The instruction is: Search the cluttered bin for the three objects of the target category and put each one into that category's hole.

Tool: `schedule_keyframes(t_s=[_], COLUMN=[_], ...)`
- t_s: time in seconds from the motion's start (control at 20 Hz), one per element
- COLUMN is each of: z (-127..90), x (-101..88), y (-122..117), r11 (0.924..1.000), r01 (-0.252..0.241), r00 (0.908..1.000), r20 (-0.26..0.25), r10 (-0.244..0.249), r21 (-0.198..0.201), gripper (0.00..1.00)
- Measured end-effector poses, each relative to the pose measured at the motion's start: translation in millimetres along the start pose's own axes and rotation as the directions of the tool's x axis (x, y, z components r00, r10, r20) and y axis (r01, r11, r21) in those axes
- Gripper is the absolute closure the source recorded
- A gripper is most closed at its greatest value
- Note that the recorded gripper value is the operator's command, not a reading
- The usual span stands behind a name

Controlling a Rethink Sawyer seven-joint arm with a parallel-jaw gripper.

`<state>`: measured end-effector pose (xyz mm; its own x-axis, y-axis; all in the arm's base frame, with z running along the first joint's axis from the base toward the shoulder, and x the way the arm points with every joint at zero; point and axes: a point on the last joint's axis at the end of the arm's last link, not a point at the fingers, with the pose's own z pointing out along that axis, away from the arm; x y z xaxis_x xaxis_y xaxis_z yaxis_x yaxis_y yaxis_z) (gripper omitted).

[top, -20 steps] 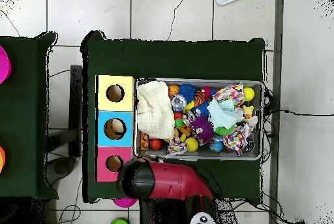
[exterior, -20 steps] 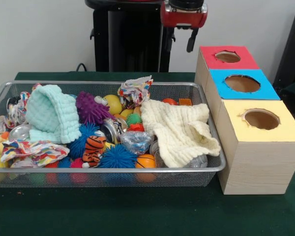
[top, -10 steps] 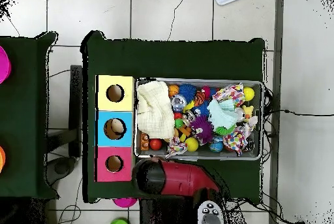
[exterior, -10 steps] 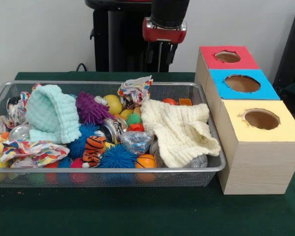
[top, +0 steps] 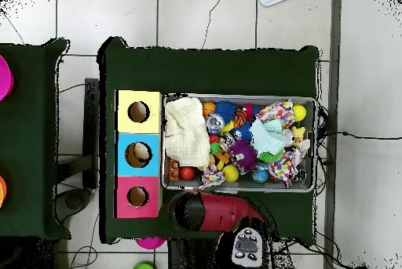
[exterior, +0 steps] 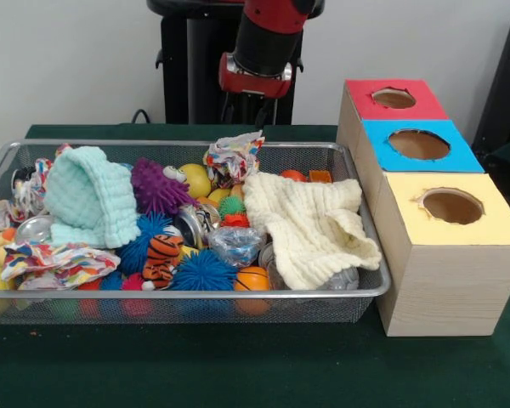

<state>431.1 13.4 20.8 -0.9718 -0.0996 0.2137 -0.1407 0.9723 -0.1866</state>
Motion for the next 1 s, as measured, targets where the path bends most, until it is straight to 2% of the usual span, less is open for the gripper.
schedule_keyframes(t_s=[0.25, 0.5, 0.7, 1.0], z=[11.9, 18.8, 22.3, 25.4], x=[-2.8, -6.5, -8.6, -7.6], y=[-4.7, -11.9, -14.3, -14.4], r11=[0.9991, 0.9975, 0.9967, 0.9965], r01=[0.012, 0.011, 0.01, 0.01], r00=[0.9998, 0.9986, 0.9963, 0.9957], r20=[0.015, 0.051, 0.084, 0.091], r10=[-0.013, -0.014, -0.017, -0.017], r21=[0.042, 0.07, 0.081, 0.083], gripper=[0.0, 0.0, 0.0, 0.0])
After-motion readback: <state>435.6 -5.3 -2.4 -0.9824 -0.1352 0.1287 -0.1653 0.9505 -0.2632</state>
